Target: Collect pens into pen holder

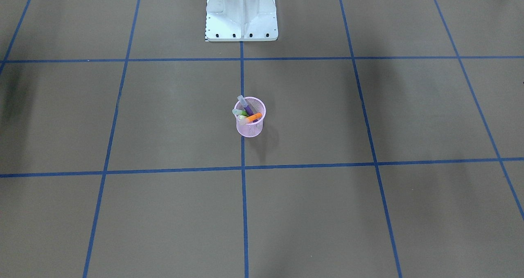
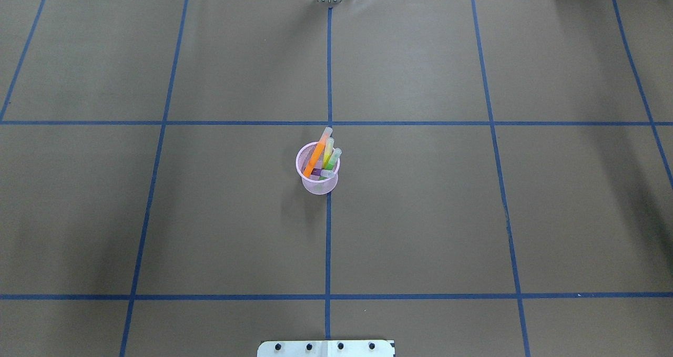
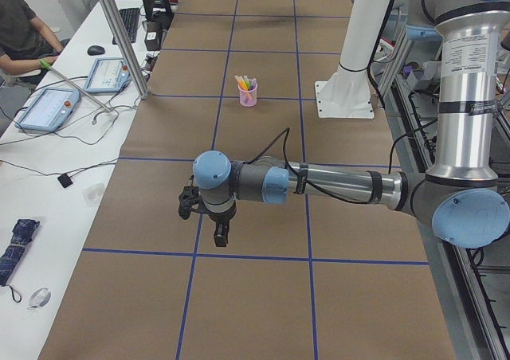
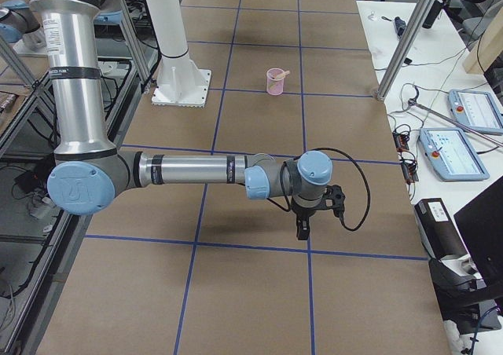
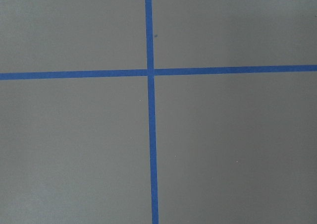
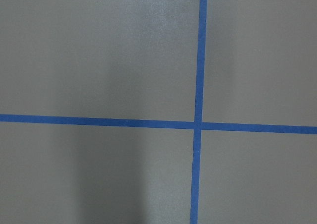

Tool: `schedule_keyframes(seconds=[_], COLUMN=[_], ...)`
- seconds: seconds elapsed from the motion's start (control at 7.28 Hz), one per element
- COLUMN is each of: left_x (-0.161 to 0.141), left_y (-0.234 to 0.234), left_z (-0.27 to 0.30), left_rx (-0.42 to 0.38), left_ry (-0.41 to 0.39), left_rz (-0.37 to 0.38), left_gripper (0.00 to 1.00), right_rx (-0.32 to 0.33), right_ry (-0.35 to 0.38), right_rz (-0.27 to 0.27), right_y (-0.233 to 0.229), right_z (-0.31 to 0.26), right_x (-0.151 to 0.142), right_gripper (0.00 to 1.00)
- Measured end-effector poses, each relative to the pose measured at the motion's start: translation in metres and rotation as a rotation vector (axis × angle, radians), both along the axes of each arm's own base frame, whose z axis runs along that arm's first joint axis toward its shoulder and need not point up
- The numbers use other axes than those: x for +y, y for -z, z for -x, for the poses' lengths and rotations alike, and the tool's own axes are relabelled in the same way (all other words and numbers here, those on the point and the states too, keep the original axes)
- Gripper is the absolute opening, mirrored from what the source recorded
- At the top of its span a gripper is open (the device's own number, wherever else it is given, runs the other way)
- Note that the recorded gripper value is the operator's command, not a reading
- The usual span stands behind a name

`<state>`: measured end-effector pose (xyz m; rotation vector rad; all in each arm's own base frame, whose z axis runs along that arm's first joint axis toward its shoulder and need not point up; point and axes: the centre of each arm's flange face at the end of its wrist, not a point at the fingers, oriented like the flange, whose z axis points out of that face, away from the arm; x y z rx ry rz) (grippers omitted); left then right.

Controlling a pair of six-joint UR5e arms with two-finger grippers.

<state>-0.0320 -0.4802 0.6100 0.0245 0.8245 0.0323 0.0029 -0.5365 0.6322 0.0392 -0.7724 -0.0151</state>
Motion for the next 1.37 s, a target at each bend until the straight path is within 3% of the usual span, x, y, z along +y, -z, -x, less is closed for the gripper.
schedule_keyframes(seconds=[1.37], left_x=[0.0014], left_y=[0.0025], left_z=[-0.0003], left_rx=[0.003], left_ry=[0.001], left_rz=[-0.003], left_gripper=[1.00], right_rx=[-0.006], right_ry=[0.003], right_rz=[-0.007], right_y=[0.0014], right_z=[0.0002], right_x=[0.0024], right_gripper=[1.00])
